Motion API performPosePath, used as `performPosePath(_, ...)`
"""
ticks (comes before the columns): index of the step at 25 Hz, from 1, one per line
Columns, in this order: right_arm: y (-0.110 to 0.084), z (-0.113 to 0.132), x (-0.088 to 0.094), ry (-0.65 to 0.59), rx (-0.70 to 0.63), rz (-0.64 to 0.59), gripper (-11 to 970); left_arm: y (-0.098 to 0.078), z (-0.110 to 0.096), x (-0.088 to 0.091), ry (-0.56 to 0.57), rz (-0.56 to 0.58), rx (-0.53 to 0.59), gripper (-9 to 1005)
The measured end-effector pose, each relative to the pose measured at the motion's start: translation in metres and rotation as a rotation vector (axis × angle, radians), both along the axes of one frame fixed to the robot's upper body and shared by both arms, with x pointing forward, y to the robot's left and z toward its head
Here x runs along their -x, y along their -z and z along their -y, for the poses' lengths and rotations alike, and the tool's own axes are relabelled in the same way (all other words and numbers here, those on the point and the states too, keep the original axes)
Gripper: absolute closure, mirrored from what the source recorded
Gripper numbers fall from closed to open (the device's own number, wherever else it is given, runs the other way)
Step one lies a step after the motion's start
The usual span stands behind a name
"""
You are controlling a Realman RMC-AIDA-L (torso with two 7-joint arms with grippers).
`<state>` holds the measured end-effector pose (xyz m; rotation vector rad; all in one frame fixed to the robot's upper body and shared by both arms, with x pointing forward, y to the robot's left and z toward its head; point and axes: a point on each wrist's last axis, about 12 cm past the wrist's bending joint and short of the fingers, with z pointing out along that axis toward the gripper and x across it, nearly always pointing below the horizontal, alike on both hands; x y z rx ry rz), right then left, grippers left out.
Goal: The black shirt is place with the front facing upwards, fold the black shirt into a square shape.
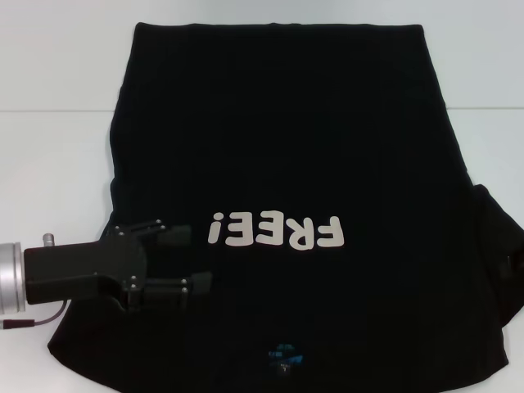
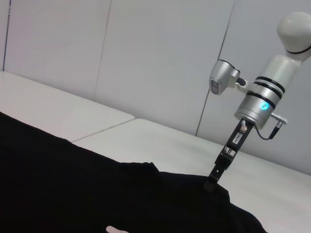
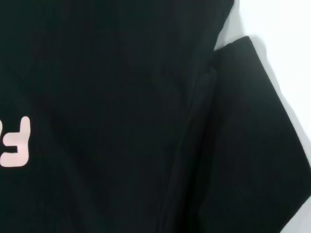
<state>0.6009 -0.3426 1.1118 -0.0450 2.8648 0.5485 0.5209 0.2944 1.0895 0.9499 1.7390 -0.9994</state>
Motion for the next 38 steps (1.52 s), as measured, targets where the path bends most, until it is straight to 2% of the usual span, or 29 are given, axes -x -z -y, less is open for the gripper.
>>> performPosePath(11,0.0,0.006,0.001,0.008,0.018,0.019,917,0.0,-0.002,0.0,-0.005,-0.002,0.001,108)
performPosePath(17,-0.007,0.016,0.0,0.038,0.019,0.069,947,0.002,-0.003,0.002,-0.01,-0.007,0.002,109)
performPosePath(22,-0.02,0.012,-0.004,-0.005,-0.009,0.139,947,0.002,-0.003,0.003,-0.01,-0.01,0.0,109)
performPosePath(27,-0.028,-0.008,-0.011,-0.102,-0.008,0.169,947,0.003,-0.003,0.003,-0.01,-0.011,0.003,108)
performPosePath(33,-0.031,-0.047,-0.021,-0.242,0.025,0.177,947,0.004,-0.003,0.003,-0.018,-0.013,-0.004,108)
performPosePath(38,-0.035,-0.056,-0.024,-0.274,0.04,0.185,946,0.005,-0.003,0.003,-0.02,-0.015,-0.003,108)
